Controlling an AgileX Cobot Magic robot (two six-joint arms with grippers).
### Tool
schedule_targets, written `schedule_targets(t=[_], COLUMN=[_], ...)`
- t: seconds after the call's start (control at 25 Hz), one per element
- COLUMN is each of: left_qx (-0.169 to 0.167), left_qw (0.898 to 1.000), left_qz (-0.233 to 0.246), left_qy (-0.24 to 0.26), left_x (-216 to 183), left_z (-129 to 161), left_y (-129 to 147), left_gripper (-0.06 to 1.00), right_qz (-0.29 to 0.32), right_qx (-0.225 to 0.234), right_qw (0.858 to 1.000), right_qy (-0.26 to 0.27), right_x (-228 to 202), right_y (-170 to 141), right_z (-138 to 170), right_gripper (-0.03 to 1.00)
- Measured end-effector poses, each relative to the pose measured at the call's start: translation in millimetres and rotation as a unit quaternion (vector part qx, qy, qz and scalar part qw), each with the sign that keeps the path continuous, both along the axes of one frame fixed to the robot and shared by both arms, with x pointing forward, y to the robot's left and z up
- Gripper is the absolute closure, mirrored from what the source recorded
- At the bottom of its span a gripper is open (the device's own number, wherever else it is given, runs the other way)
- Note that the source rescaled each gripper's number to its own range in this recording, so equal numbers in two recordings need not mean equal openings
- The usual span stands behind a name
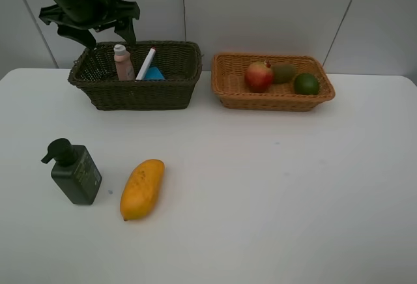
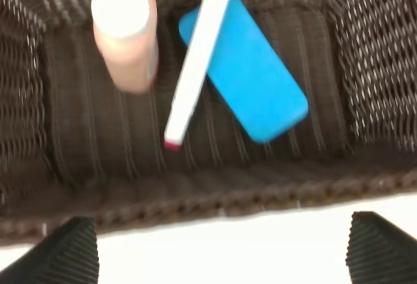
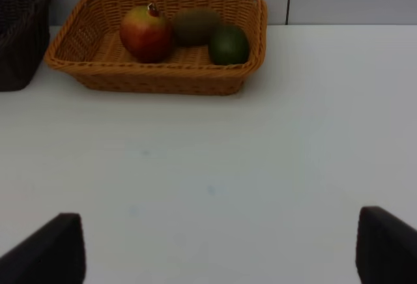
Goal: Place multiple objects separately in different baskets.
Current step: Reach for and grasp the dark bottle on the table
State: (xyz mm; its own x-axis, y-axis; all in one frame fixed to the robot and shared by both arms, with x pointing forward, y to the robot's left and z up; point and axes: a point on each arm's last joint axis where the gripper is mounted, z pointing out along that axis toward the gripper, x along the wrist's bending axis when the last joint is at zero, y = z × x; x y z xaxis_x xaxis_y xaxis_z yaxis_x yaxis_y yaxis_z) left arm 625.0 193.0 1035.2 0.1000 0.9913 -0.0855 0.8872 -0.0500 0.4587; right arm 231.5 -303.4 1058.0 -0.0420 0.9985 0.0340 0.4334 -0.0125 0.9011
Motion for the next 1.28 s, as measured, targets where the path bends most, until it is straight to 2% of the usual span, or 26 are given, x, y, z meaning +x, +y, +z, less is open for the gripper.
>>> schedule_targets(t=[0.28,0.56,0.8,1.28], left_qx=[-0.015,-0.013,-0.003,0.037], left_qw=[0.999,0.995,0.991,0.986], left_qz=[0.023,0.047,0.055,0.080], left_qy=[0.034,0.091,0.120,0.141], left_x=[-57.8,-95.2,-108.4,-116.3], left_z=[-6.0,-33.8,-49.6,-58.5], left_y=[-5.4,-9.3,-9.8,-0.1], left_gripper=[-0.05,-0.05,-0.05,-0.05], right_qz=[0.000,0.000,0.000,0.000], right_qx=[0.000,0.000,0.000,0.000], right_qw=[1.000,1.000,1.000,1.000], right_qy=[0.000,0.000,0.000,0.000], right_x=[0.0,0.0,0.0,0.0], right_y=[0.0,0.0,0.0,0.0], right_z=[0.0,0.0,0.0,0.0], right_gripper=[-0.03,-0.03,-0.03,-0.03])
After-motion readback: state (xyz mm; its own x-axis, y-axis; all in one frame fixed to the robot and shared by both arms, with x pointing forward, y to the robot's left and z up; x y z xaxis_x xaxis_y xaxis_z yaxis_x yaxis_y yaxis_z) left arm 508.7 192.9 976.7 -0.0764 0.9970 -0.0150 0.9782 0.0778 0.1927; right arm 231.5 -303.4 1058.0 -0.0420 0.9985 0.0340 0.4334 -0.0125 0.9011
